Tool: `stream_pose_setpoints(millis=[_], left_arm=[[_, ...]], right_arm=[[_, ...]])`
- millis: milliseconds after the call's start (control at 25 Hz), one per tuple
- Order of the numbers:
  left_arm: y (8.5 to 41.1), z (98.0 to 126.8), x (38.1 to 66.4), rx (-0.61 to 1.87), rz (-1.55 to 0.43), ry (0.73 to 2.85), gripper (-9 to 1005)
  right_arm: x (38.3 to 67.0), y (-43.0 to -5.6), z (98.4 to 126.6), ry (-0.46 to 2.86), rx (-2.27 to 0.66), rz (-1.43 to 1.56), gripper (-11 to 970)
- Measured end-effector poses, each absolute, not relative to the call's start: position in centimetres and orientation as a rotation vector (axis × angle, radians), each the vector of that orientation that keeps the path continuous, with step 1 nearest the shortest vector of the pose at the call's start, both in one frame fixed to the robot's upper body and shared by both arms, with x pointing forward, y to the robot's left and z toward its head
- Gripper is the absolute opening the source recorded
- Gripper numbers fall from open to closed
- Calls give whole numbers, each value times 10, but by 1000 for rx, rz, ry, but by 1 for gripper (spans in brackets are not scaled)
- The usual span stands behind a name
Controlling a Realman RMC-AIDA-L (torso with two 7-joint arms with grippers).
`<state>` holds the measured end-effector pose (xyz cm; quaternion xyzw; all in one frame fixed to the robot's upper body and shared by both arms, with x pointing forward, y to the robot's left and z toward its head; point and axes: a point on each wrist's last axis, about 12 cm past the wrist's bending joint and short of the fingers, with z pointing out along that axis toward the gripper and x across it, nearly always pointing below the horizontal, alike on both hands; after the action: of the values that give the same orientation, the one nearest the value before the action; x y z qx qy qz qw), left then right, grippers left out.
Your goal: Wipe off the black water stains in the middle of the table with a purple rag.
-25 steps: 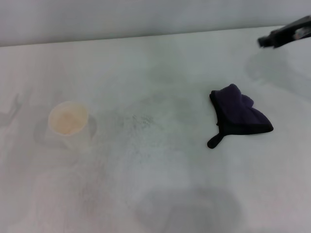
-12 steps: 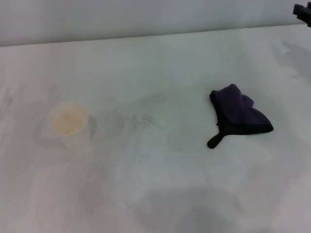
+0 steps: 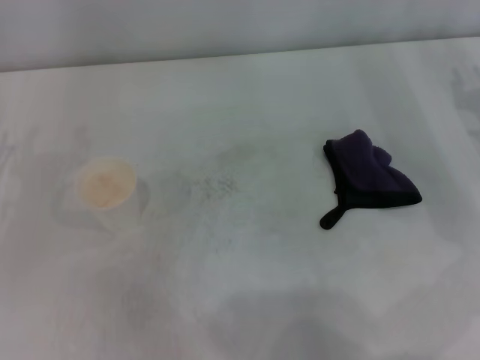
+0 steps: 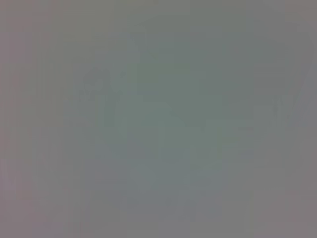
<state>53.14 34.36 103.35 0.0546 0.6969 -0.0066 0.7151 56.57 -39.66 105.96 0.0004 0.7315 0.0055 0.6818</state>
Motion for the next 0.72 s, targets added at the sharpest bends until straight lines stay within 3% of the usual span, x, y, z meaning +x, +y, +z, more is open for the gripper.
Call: stream_pose_setpoints(millis=[720], left_arm=[[348,1036,542,95,8,1563,878]], right_arm=[[562,-392,1052,1643,-18,-44,395]])
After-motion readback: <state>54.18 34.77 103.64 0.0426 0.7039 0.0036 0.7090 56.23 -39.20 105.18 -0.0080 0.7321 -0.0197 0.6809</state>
